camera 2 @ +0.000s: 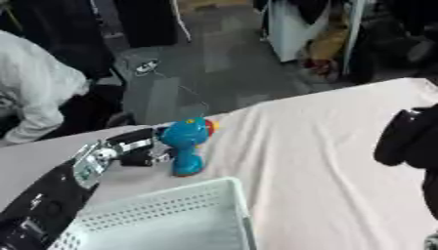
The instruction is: Pick up objects on the table and place them in the box.
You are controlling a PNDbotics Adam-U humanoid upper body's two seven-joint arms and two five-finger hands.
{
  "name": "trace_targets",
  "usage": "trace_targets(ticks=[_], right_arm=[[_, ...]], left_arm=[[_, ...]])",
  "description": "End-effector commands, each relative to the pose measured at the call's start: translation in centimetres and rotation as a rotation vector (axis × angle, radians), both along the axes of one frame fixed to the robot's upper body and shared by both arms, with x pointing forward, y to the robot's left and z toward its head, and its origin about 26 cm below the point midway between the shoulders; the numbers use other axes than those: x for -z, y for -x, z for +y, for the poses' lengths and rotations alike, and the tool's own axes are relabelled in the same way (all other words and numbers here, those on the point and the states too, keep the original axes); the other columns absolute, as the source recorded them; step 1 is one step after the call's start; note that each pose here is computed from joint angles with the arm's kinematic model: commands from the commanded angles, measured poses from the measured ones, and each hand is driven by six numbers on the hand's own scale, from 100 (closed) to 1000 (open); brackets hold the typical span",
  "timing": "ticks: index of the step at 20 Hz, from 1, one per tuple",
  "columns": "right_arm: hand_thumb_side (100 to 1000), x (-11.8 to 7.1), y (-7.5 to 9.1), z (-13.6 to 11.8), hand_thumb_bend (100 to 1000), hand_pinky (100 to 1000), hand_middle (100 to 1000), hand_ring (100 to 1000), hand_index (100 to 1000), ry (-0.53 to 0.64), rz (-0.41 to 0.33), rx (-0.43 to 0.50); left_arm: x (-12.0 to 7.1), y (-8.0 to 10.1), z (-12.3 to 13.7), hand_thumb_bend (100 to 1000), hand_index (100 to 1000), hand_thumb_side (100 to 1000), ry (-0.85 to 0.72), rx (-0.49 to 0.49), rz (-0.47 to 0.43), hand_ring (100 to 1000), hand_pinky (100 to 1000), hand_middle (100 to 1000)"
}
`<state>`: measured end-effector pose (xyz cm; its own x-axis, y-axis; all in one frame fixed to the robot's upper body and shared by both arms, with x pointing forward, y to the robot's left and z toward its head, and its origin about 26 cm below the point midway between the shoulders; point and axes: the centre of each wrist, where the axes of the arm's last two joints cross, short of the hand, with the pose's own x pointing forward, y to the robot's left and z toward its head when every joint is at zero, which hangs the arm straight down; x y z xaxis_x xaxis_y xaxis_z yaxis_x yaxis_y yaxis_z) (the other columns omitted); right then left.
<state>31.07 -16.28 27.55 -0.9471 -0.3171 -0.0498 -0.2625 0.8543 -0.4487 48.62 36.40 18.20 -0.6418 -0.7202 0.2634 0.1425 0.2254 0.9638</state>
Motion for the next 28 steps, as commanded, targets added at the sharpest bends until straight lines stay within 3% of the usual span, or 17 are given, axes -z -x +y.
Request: trace_targets(ticks=[1,28], right_arm=[[1000,-0.63,0.32,0.27,100,332,452,425,498,-0.002,-0.023,-0.014],[1000,-0.91,0.45,0.88,100,334,453,426,498,-0.006,-0.027,-0.041]], left_arm=[[-1.75,-0.07,0.13,952,1000,1000,-0.066,0.05,-0.02,986,1000,1000],[-0.76,-0.19,-0.05,931,1000,1000,-0.089,-0.032,-0.03,998,1000,1000]])
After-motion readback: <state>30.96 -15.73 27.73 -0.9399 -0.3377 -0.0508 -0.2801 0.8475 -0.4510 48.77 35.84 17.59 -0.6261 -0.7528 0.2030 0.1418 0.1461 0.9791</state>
